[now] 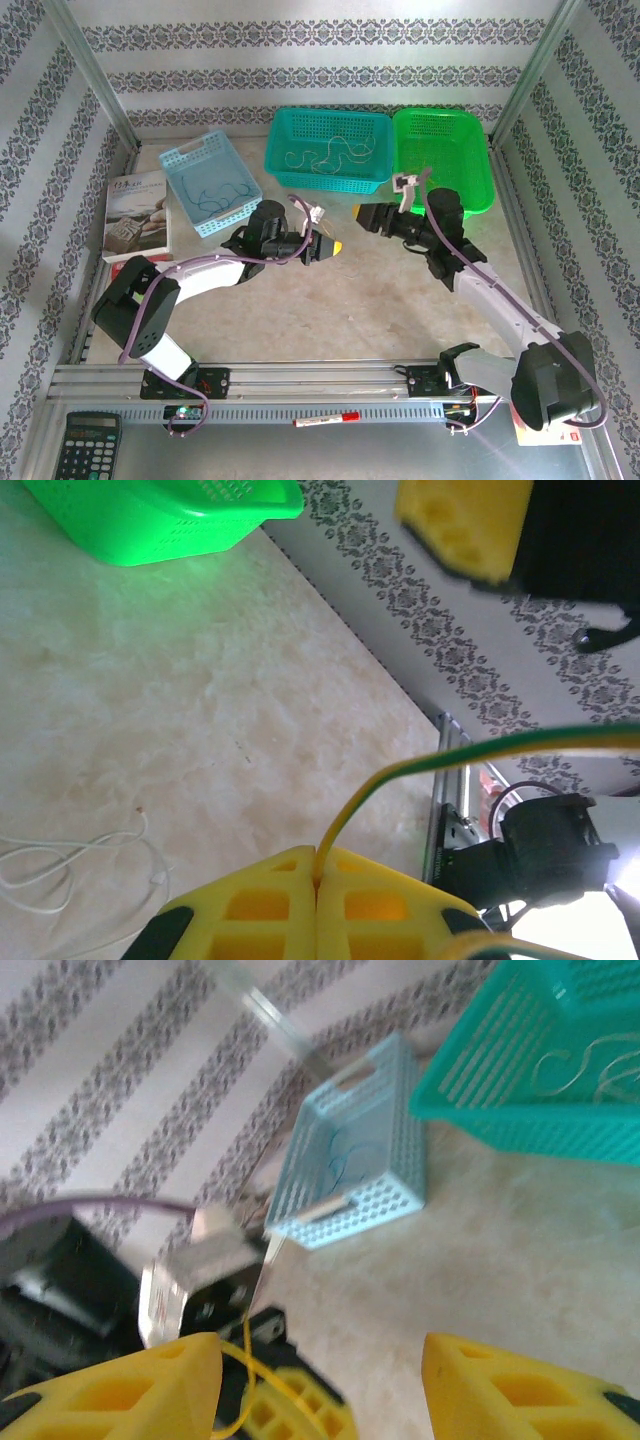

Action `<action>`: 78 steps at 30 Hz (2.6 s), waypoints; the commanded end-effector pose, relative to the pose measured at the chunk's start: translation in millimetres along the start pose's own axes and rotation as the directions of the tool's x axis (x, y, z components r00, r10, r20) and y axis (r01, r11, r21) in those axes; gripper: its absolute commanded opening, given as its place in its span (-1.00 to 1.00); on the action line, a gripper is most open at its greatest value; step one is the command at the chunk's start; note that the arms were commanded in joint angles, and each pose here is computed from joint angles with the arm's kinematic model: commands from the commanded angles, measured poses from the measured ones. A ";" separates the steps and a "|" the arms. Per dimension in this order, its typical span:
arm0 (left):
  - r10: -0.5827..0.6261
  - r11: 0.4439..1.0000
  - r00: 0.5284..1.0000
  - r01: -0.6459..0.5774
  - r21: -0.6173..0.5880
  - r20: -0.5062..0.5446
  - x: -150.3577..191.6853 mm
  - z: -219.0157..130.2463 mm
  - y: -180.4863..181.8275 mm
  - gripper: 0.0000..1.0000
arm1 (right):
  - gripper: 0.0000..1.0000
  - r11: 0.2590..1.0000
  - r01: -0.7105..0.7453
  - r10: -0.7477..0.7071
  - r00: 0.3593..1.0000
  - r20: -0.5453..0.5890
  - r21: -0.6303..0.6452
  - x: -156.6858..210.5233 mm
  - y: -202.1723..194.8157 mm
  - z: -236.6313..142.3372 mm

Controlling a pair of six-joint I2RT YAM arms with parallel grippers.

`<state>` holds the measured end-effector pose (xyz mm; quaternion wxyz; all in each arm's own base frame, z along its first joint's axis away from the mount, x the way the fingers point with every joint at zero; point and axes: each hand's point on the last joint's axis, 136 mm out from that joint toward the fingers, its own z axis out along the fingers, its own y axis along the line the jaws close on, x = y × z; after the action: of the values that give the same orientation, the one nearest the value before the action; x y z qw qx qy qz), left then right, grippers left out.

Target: Untangle the cables

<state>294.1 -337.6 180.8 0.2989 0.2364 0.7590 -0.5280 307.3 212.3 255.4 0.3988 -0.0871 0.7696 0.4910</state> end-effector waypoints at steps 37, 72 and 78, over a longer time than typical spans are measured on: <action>0.028 0.996 1.000 -0.028 0.087 0.008 -16.3 4.8 -22.3 -0.87 | -1.00 0.990 0.054 -0.072 0.987 -0.140 -0.133 26.5 22.7 40.4; -0.419 0.896 0.763 0.259 0.362 0.492 -139.2 -66.8 -22.2 0.35 | -1.00 0.979 0.051 -0.063 0.997 -0.054 -0.197 0.4 30.7 14.1; -0.427 0.891 0.768 0.266 0.368 0.478 -133.2 -56.7 -25.8 0.30 | -1.00 0.978 0.052 -0.066 0.996 -0.058 -0.202 -0.4 33.7 19.6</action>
<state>364.9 -293.7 284.0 0.3481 -0.0471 0.6218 -0.7000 298.1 239.7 259.7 0.3604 -0.1491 0.7420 0.5453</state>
